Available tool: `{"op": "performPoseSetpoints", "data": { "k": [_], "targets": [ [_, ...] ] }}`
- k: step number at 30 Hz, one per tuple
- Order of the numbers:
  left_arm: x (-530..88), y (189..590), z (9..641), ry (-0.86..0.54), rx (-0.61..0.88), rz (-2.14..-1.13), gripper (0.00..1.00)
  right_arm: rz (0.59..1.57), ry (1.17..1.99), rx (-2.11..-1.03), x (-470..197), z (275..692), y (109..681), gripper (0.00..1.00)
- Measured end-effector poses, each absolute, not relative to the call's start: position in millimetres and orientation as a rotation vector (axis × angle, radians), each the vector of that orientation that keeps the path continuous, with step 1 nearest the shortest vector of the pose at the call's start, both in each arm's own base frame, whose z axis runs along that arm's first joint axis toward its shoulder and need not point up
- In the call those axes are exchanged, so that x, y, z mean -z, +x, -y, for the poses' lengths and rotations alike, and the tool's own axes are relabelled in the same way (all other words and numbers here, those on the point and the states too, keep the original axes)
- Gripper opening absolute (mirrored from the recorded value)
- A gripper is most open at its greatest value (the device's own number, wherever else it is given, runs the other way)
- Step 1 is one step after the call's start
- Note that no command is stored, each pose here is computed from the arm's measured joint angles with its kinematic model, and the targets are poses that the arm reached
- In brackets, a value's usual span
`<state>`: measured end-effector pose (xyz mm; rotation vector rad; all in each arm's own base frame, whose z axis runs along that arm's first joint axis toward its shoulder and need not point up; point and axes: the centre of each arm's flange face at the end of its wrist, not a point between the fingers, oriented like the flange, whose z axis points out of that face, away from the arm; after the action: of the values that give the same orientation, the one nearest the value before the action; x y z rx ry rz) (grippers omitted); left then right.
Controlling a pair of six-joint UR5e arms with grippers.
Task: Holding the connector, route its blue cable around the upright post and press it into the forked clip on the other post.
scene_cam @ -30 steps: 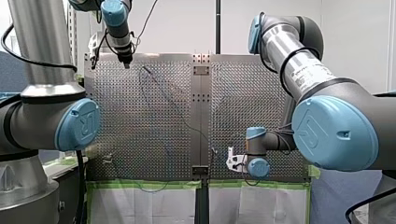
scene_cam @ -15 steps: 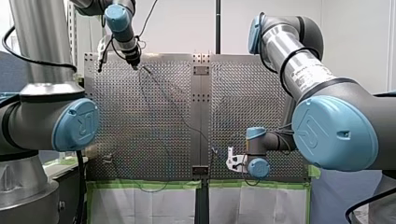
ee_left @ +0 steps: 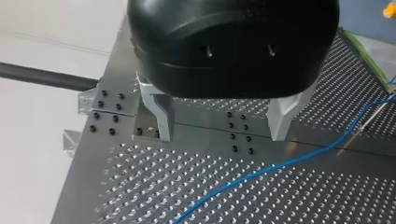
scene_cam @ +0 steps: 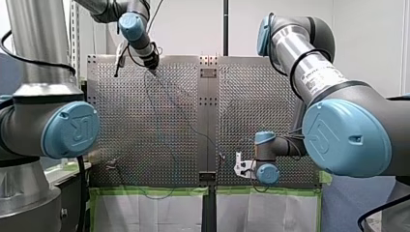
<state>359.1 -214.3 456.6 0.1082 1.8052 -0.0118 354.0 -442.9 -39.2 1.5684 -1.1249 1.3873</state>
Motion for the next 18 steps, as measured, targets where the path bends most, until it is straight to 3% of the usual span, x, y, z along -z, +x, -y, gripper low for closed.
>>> {"op": "performPoseSetpoints", "data": {
  "k": [18],
  "targets": [
    [-405.1, 380.2, 276.3, 0.154, -0.030, -1.785, 1.00, 1.122, 1.563, -1.392, 38.8, 443.4, 354.4, 0.02]
  ]
}}
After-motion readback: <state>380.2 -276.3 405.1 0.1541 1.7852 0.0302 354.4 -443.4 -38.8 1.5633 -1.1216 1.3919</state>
